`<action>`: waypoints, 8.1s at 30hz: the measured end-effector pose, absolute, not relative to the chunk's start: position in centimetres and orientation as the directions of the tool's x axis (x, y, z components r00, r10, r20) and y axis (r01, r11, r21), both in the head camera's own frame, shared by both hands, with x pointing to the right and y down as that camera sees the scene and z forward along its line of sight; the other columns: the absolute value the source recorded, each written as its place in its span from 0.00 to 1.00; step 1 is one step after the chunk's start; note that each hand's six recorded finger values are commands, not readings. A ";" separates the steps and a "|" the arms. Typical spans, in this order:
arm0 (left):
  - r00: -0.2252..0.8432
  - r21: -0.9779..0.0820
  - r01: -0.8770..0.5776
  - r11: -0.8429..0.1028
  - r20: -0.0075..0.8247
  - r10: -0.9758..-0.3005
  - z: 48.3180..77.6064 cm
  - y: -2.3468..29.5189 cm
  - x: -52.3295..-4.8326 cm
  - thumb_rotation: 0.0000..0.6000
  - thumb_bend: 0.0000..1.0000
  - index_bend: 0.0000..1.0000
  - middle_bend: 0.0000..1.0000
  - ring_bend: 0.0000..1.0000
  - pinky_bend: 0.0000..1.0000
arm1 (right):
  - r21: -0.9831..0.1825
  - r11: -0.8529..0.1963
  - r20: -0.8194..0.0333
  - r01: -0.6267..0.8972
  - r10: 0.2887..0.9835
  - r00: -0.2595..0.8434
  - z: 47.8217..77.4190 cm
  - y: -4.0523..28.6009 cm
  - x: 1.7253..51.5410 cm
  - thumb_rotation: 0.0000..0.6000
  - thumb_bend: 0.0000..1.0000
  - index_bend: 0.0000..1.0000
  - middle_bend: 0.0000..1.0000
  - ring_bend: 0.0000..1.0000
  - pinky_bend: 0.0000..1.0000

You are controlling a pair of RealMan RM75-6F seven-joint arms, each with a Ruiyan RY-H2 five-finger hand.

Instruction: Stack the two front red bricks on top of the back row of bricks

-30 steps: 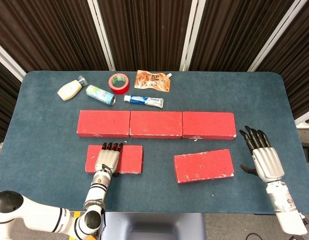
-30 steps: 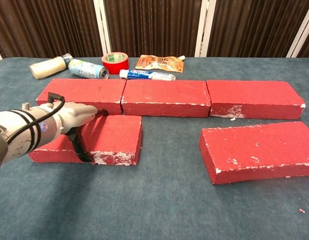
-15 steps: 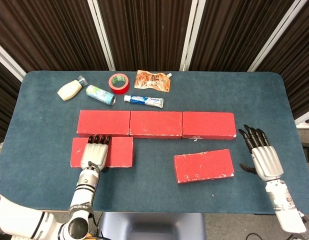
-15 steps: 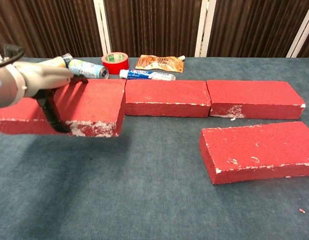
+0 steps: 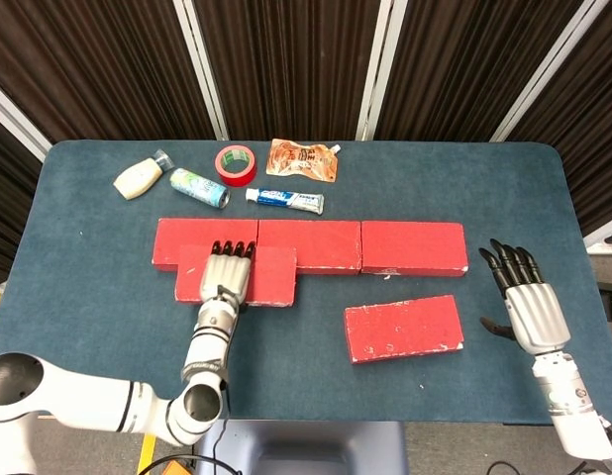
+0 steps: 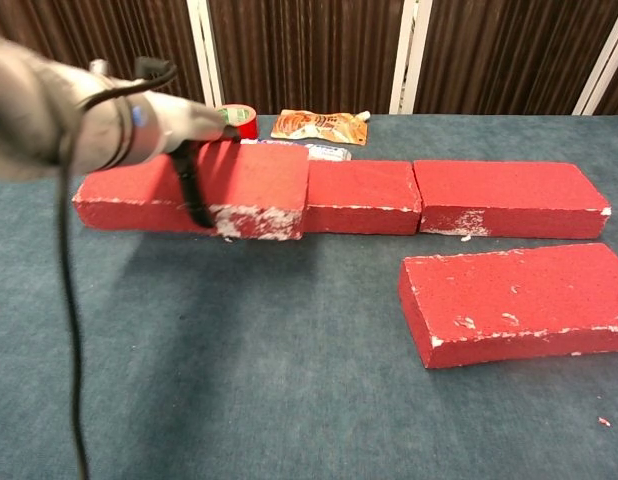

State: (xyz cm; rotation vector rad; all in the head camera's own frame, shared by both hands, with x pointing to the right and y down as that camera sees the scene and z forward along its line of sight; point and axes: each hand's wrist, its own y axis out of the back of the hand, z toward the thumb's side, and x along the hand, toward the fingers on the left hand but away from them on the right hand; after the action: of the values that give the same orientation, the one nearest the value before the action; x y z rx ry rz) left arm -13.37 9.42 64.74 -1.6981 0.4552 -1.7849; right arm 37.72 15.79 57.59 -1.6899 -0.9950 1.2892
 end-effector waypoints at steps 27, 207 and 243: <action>-0.032 -0.604 0.173 -0.778 0.786 -0.617 67.9 2.1 -11.0 1.00 0.30 0.00 0.19 0.00 0.02 | -0.920 -0.378 -0.362 0.099 0.920 0.151 56.6 15.3 37.5 1.00 0.00 0.00 0.04 0.01 0.00; -0.031 -0.593 0.142 -0.793 0.798 -0.602 71.2 1.5 -11.5 1.00 0.19 0.00 0.00 0.00 0.02 | -0.900 -0.430 -0.419 0.074 0.898 0.132 59.4 15.0 37.2 1.00 0.00 0.00 0.04 0.01 0.00; 0.070 -0.659 0.195 -0.726 0.748 -0.660 67.2 2.5 -10.5 1.00 0.00 0.00 0.00 0.00 0.01 | -0.900 -0.428 -0.415 0.078 0.899 0.138 59.3 14.8 36.8 1.00 0.00 0.00 0.04 0.01 0.00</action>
State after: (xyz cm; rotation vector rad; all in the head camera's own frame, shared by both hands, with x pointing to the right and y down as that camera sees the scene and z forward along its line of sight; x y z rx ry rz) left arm -10.49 2.50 67.16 -1.7181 0.4656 -1.7269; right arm 36.85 14.83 59.27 -1.6617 -0.9573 1.3745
